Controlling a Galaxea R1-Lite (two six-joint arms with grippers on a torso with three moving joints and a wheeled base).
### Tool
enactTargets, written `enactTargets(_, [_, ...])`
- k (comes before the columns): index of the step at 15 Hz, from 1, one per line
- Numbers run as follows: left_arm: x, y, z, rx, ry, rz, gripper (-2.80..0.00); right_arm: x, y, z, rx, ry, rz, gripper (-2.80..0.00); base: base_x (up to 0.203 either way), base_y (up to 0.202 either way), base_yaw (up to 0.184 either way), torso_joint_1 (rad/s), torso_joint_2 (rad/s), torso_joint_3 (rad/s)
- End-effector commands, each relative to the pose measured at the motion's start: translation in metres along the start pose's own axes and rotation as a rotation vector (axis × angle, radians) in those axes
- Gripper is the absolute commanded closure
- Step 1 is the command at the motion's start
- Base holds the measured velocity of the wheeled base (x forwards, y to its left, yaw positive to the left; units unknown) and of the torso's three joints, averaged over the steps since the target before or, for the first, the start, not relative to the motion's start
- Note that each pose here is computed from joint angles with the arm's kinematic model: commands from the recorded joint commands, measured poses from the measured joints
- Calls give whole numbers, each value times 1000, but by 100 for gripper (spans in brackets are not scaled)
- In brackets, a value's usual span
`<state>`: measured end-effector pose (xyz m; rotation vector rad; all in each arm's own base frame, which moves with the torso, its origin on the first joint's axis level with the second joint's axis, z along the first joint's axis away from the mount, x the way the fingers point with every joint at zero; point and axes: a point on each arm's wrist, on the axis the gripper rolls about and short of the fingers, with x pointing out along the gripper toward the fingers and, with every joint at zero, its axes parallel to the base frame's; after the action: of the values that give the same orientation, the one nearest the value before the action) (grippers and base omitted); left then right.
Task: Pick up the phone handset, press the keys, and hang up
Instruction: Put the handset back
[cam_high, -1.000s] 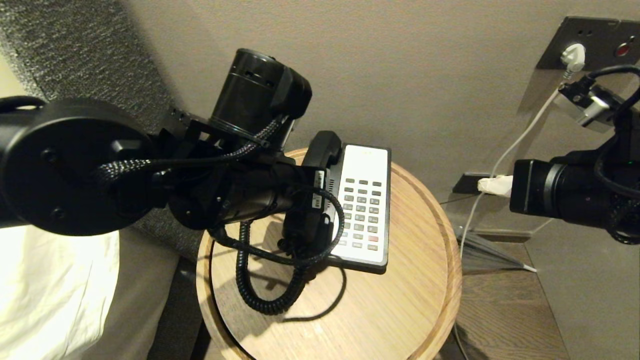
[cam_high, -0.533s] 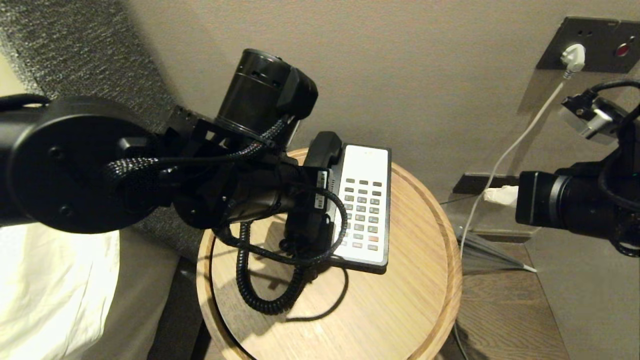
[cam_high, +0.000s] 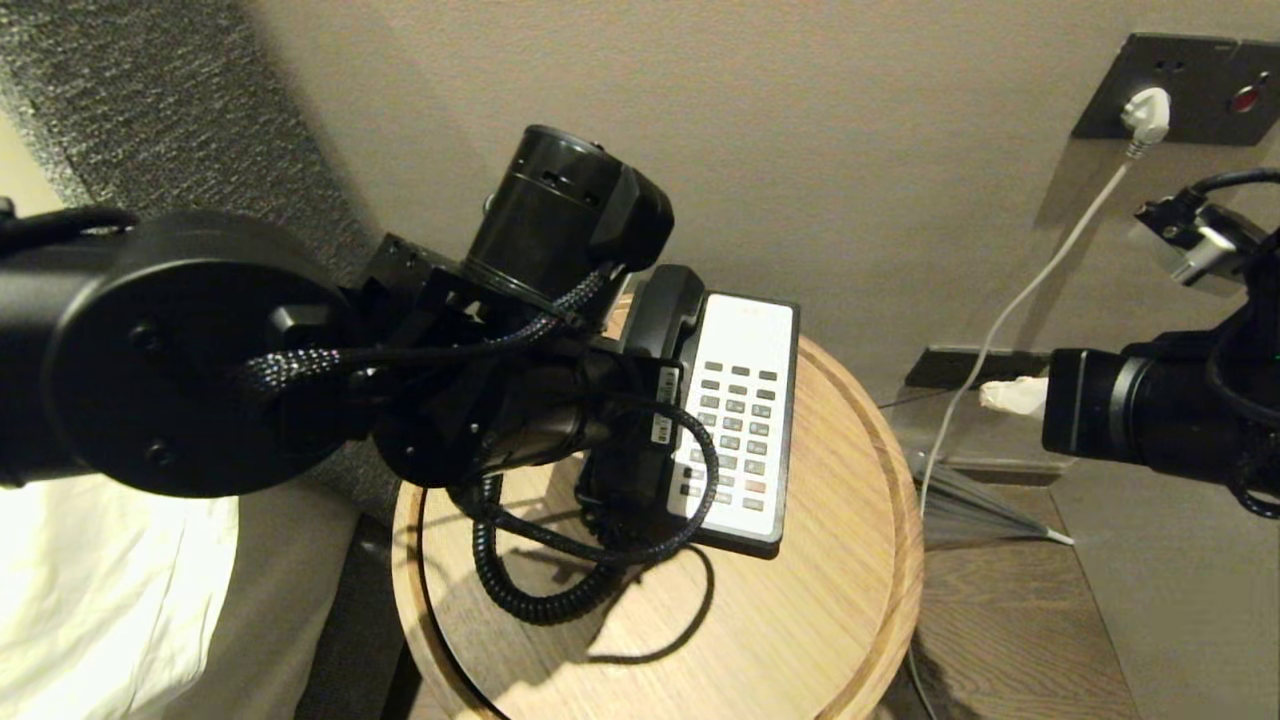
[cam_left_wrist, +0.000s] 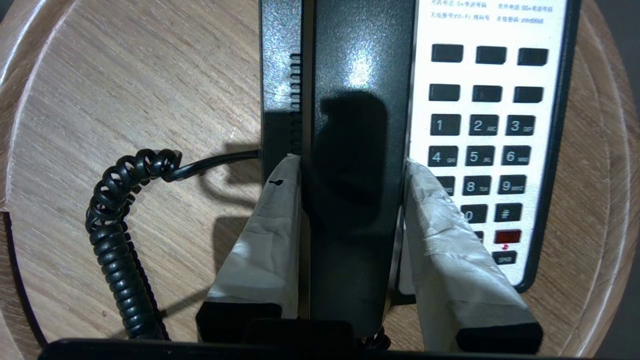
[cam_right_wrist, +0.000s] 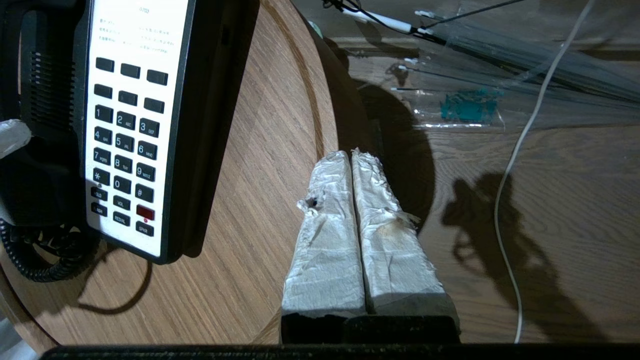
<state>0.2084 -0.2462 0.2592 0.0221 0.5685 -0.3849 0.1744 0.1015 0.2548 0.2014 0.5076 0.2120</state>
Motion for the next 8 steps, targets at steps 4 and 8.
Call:
enactTargets(4, [-2,2,-3,1,6,7,-280,-2,0,0,3,-6,2,0,0,0,0,0,0,0])
enactTargets(8, [-3,2,1,-9,-13,6,-280,-3,-1,-2,2,-1,2,0,0,0,0,0,0,0])
